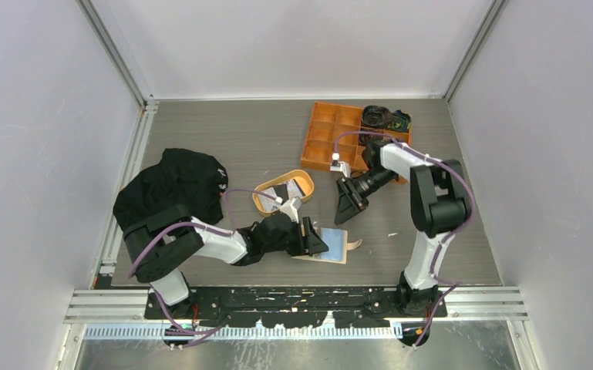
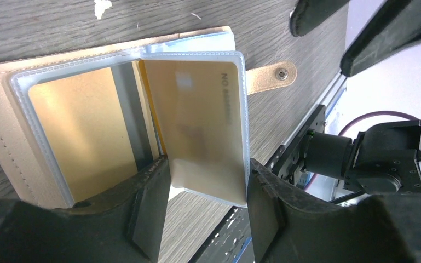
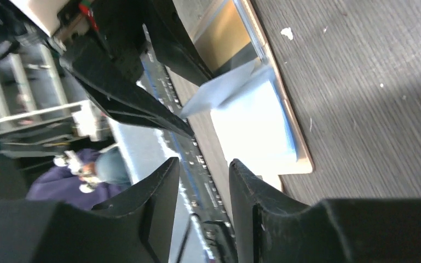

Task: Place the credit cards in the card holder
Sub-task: Turn over the card slot in the card holder, then pick up the credit card from the storage box.

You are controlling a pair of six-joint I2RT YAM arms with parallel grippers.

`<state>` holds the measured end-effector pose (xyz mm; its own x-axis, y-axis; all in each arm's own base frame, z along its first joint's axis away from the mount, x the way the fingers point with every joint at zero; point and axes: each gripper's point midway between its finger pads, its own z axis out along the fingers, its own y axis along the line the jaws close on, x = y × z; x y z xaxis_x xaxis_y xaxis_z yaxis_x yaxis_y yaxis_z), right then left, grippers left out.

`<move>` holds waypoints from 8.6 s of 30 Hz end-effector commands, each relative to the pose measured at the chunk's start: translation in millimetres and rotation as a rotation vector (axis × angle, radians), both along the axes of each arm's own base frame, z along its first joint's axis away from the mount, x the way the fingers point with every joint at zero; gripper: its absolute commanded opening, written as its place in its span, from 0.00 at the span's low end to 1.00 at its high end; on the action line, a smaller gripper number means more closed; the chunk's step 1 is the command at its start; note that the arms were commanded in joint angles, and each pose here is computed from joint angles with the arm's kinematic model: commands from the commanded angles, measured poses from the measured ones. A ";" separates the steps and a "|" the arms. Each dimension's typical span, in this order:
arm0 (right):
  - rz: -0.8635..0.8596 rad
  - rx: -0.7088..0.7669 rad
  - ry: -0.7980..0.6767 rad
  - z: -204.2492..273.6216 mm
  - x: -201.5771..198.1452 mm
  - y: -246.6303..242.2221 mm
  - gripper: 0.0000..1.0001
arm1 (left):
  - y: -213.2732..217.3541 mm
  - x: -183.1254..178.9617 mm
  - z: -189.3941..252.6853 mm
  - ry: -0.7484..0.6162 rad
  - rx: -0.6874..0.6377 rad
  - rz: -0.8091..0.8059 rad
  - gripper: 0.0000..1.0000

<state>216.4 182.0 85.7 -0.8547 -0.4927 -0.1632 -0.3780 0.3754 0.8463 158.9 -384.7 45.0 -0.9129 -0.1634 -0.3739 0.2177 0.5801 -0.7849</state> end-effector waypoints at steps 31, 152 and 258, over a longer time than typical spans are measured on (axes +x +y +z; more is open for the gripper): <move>0.132 -0.101 -0.365 -23.6 -10.9 86.7 0.13 | 53.5 4.6 37.2 -0.141 0.070 0.078 0.65; -0.342 -0.136 -0.063 -20.6 93.0 175.9 0.30 | 143.5 136.6 33.6 -0.079 0.073 0.292 0.25; -0.278 0.498 -0.306 162.0 25.2 121.6 0.01 | 92.6 54.6 202.0 -0.479 -0.712 0.120 0.39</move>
